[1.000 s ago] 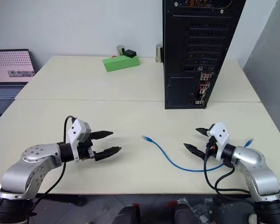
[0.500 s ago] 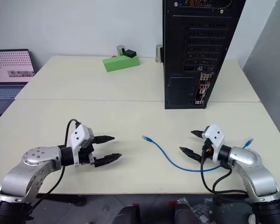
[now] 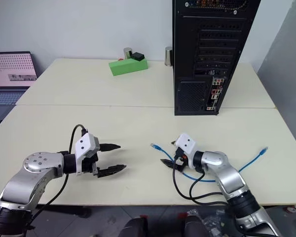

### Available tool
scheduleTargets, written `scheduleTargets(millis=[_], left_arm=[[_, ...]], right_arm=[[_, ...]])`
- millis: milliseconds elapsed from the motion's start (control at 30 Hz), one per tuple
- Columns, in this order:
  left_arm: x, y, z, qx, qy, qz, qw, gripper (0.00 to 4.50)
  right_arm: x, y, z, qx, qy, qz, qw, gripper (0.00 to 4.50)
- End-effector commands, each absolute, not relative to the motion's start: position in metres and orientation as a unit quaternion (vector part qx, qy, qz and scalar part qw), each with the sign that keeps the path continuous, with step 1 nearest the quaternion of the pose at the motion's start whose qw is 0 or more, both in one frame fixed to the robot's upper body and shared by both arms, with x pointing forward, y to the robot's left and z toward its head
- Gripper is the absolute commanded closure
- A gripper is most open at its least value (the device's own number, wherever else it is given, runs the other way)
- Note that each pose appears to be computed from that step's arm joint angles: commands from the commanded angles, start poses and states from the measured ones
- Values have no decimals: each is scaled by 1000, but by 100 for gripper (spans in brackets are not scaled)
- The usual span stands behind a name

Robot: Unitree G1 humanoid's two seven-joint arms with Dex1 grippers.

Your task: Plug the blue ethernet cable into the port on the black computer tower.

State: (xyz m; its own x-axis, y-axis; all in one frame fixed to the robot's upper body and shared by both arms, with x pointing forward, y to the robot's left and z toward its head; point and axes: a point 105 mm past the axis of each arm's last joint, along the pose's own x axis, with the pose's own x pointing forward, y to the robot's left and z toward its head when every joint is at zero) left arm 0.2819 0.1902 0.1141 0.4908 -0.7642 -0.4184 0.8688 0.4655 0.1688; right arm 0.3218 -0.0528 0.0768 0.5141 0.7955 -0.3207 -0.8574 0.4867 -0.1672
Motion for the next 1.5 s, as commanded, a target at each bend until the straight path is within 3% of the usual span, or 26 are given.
scheduleTargets(millis=[33, 167, 667, 1033, 1333, 1500], left_arm=[[279, 186, 127, 178, 122, -503, 837, 0], [272, 182, 129, 171, 121, -524, 826, 0], [280, 178, 130, 195, 114, -536, 813, 0], [297, 154, 120, 229, 114, -584, 771, 0], [308, 131, 120, 231, 99, -625, 739, 0], [311, 131, 119, 236, 96, -636, 728, 88]], right_arm=[[329, -41, 77, -176, 88, 480, 855, 2], [329, -35, 75, -179, 90, 484, 852, 69], [340, -31, 81, -197, 89, 481, 850, 441], [302, -20, 116, -222, 34, 584, 780, 442], [295, -16, 120, -237, 33, 591, 771, 442], [293, -16, 122, -237, 32, 590, 771, 443]])
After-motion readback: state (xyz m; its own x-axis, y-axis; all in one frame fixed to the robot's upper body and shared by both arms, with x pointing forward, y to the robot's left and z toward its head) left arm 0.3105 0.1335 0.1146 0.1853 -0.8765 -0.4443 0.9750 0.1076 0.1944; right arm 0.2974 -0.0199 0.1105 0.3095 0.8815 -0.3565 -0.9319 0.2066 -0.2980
